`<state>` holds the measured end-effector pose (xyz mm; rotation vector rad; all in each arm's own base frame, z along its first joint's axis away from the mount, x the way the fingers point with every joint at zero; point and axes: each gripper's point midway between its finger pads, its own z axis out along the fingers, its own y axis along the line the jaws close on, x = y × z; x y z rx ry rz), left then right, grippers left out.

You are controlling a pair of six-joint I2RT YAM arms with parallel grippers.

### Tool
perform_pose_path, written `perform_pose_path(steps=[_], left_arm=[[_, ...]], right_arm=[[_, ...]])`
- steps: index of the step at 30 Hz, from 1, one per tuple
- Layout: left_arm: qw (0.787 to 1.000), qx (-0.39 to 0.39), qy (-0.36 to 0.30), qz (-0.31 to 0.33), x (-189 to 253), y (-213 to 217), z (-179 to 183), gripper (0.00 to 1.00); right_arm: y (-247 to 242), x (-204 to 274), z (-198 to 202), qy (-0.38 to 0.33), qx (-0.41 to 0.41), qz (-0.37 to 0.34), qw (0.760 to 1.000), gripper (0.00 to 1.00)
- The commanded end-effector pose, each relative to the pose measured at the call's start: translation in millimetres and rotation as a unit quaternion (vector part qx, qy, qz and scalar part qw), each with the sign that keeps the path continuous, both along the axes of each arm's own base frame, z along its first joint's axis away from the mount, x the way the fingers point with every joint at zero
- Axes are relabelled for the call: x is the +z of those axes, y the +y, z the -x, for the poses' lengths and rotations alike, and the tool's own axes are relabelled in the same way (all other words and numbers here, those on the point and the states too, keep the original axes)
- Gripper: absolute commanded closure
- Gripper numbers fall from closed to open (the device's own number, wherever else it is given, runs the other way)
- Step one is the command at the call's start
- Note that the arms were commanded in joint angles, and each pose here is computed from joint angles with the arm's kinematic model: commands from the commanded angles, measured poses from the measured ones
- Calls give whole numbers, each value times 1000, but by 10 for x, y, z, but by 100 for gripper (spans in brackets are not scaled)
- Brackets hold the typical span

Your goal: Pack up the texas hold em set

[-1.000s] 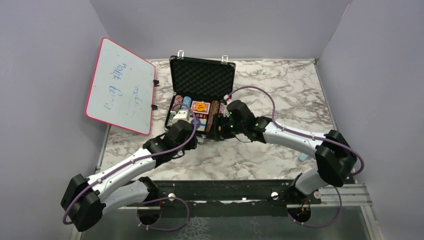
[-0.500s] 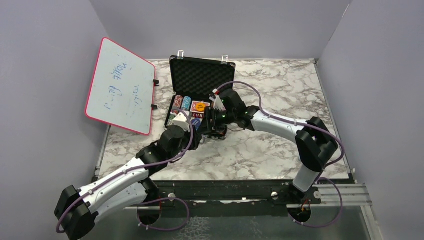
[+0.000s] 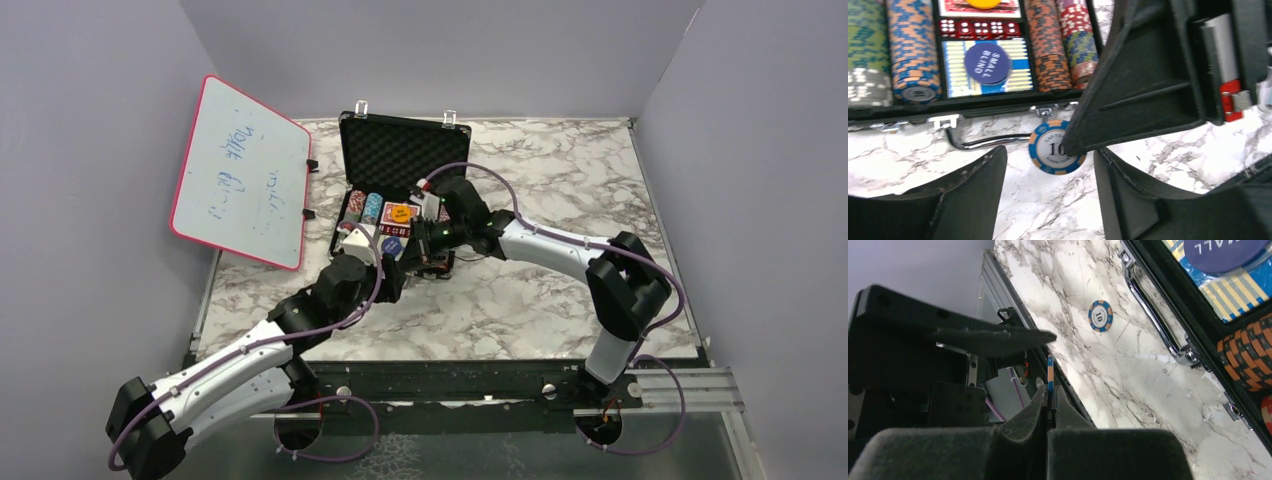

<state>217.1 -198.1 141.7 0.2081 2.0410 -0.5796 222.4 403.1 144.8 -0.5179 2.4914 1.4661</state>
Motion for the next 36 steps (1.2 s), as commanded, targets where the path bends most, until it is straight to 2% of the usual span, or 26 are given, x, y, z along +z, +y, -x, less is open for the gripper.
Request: perform_pose_path(steps=[1, 4, 6, 11, 14, 21, 29, 36], left_arm=[[994, 107, -11, -15, 131, 375, -111, 30], [980, 195, -31, -21, 318, 758, -119, 25], [970, 234, -58, 2, 562, 955, -95, 23], [946, 281, -141, 84, 1313, 1346, 46, 19], [932, 300, -175, 100, 1631, 1549, 131, 18], [925, 321, -191, 70, 1957, 1770, 215, 18], [928, 328, -167, 55, 1832, 1775, 219, 18], [929, 330, -157, 63, 1742, 1741, 206, 18]], right_arm=[[78, 154, -205, -94, -1, -6, 996, 99], [115, 200, -449, -181, -6, -2, 984, 99], [165, 235, -570, -241, 4, -8, 970, 99], [391, 346, -727, -383, 40, -39, 922, 99], [564, 302, -759, -436, 65, -44, 896, 99], [951, 84, -816, -494, 111, -27, 862, 98], [1080, -266, -880, -532, 138, 33, 835, 96], [1021, -440, -949, -548, 140, 71, 822, 95]])
